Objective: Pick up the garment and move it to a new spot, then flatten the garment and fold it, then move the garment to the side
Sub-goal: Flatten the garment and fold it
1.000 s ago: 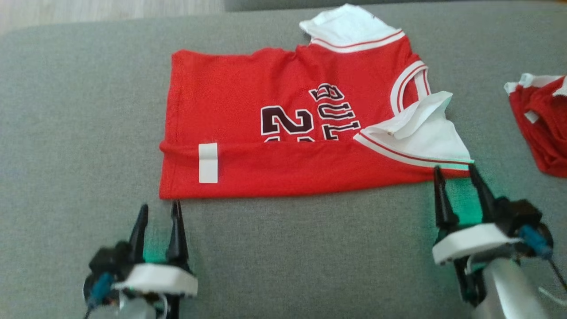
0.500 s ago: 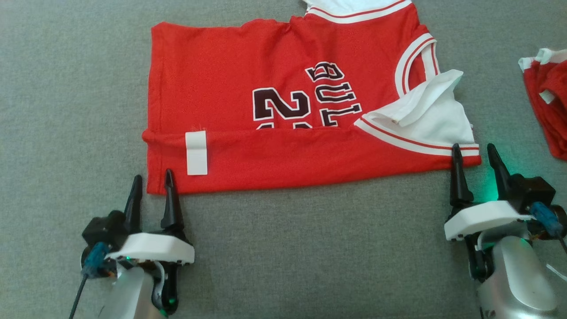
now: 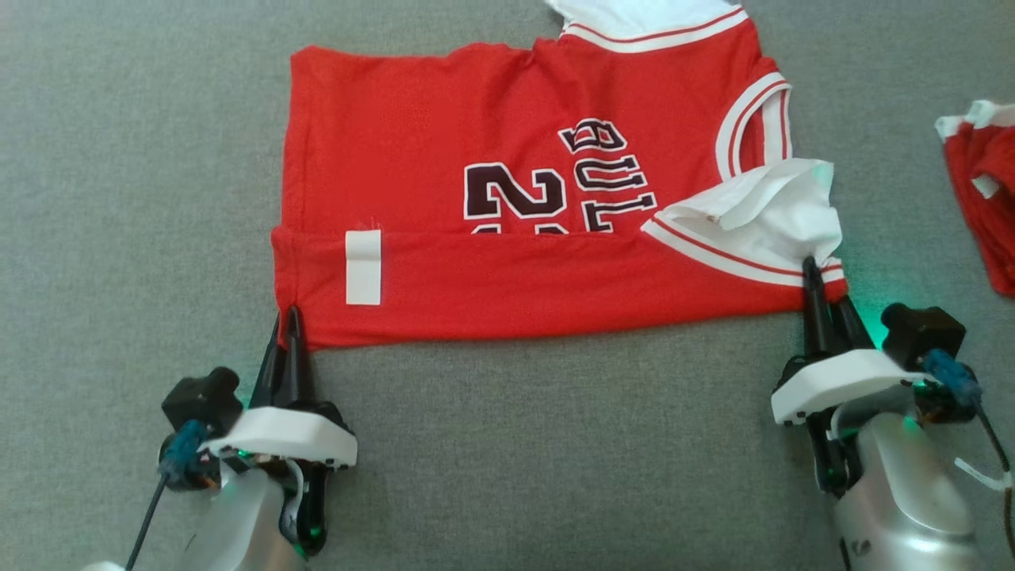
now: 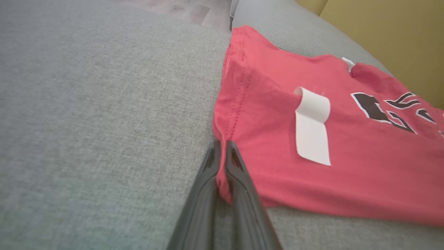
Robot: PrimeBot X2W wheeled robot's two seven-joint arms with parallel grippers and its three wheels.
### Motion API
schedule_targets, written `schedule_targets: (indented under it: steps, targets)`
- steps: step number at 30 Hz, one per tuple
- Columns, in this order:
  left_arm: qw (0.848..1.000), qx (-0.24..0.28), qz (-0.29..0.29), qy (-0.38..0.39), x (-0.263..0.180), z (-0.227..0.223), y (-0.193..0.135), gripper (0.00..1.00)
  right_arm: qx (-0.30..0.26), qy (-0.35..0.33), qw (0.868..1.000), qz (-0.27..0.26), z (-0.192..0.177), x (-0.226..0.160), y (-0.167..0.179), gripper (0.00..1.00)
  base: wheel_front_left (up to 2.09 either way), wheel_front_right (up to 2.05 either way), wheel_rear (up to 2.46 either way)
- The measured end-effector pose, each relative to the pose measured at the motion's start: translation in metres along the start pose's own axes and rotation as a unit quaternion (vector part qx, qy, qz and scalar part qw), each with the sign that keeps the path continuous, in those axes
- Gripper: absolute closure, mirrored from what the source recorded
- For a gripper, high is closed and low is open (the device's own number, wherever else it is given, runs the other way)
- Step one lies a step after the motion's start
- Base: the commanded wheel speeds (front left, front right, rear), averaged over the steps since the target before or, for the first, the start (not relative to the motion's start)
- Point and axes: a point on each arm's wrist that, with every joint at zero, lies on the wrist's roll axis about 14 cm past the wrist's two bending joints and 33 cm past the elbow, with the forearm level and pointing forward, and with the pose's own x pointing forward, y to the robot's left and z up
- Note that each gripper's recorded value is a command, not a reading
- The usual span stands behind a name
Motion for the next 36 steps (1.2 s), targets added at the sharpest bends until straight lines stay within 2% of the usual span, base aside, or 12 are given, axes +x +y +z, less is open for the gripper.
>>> schedule_targets:
  steps: [4,9,17,18,19,20,25,30,34,36]
  targets:
    - [1.000,-0.004,-0.001,0.000,-0.010,0.003,-0.001,1.00,0.010,-0.001,1.000,-0.003,0.000,-0.012,0.000,1.00,0.00,0.00,0.00]
    - [1.000,-0.005,0.011,0.016,-0.047,-0.018,0.006,1.00,0.019,0.009,1.000,-0.004,-0.012,-0.040,0.002,1.00,0.00,0.00,0.00]
    - [0.999,-0.005,0.030,0.013,-0.081,-0.026,0.015,1.00,0.038,0.018,0.999,-0.005,-0.027,-0.073,0.004,1.00,0.00,0.00,0.00]
    - [0.999,-0.004,0.033,0.012,-0.084,-0.026,0.017,0.90,0.041,0.019,0.999,-0.006,-0.029,-0.075,0.003,1.00,0.00,0.00,0.00]
    - [0.999,-0.002,0.035,0.011,-0.085,-0.026,0.018,0.39,0.044,0.017,0.999,-0.007,-0.028,-0.076,0.003,0.54,0.00,0.00,0.00]
    - [0.999,0.000,0.036,0.010,-0.084,-0.025,0.019,0.00,0.045,0.014,0.999,-0.008,-0.026,-0.075,0.002,0.00,0.00,0.00,0.00]
    - [0.999,0.033,0.031,-0.021,-0.061,0.003,0.017,0.00,0.038,-0.020,0.999,-0.017,0.000,-0.058,-0.010,0.00,0.00,0.00,0.00]
    - [0.994,0.092,-0.005,-0.067,-0.003,0.060,0.005,0.00,0.013,-0.072,0.997,0.010,0.045,-0.017,0.002,0.00,0.00,0.00,0.00]
    - [0.988,0.144,-0.016,-0.053,0.043,0.100,0.012,0.00,-0.009,-0.098,0.995,0.034,0.071,0.015,0.013,0.00,0.00,0.00,0.00]
    - [0.989,0.147,-0.020,-0.029,0.061,0.107,0.013,0.00,-0.017,-0.099,0.994,0.043,0.074,0.027,0.017,0.00,0.00,0.00,0.00]
